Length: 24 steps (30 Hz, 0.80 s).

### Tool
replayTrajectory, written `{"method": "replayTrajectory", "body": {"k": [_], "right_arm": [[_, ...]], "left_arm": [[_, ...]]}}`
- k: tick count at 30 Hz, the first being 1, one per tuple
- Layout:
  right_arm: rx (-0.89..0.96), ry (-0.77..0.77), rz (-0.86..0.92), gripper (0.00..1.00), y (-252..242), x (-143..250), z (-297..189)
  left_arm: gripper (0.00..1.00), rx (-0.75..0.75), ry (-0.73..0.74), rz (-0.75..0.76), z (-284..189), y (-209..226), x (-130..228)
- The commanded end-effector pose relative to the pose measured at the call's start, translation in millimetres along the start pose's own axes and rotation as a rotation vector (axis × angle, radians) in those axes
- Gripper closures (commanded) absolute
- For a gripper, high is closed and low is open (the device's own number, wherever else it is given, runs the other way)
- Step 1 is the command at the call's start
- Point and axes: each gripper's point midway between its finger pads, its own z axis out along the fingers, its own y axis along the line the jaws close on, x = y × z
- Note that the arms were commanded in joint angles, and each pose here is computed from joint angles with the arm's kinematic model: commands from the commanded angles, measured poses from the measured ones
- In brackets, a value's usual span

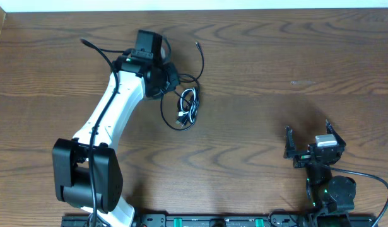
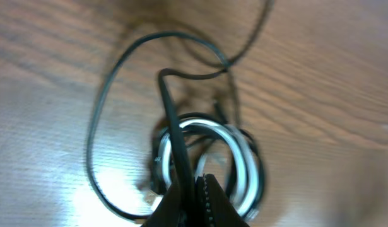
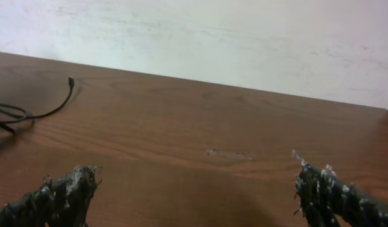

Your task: Untangle cables

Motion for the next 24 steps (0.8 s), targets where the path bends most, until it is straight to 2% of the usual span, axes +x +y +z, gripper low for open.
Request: {"method": "replayTrajectory", "body": {"k": [1,7,13,14,15,16,18,22,24], "right_arm": [[0.004,0.003,-0.01,0.01,-1.1,1.1,-0.1],[0.004,0.003,-0.01,0.01,-1.1,1.1,-0.1],[0.004,0.003,-0.01,0.01,-1.1,1.1,-0.1],[0.004,0.003,-0.01,0.01,-1.1,1.1,-0.1],[0.004,0.003,-0.01,0.01,-1.1,1.1,-0.1],[0.004,0.003,-0.01,0.01,-1.1,1.1,-0.1],[0.004,0.003,-0.01,0.01,-1.1,1.1,-0.1],[0.004,0.003,-0.01,0.01,-1.1,1.1,-0.1],[0.004,0.003,-0.01,0.01,-1.1,1.1,-0.1]], "left_arm": [[0.93,0.121,0.053,0.055,-8.7,-28.3,5.7],[0.92,0.095,0.146,0.148,-0.2,-34.6,40.7],[0.92,-0.002,0.167,0.191,17.8,-25.6,60.7],[0.86,-0.017,0.167,0.207,19.5,-26.9,64.6],[0.71,-0.024,0.163,0.217,20.1,-27.9,65.8],[0.5,-0.027,0.163,0.226,20.7,-29.8,67.7],[0.27,-0.027,0.163,0.227,20.8,-30.2,68.1],[0.02,-0.002,0.123,0.235,20.2,-36.9,59.0],[0.02,0.032,0.073,0.248,12.8,-48.6,47.7]]}}
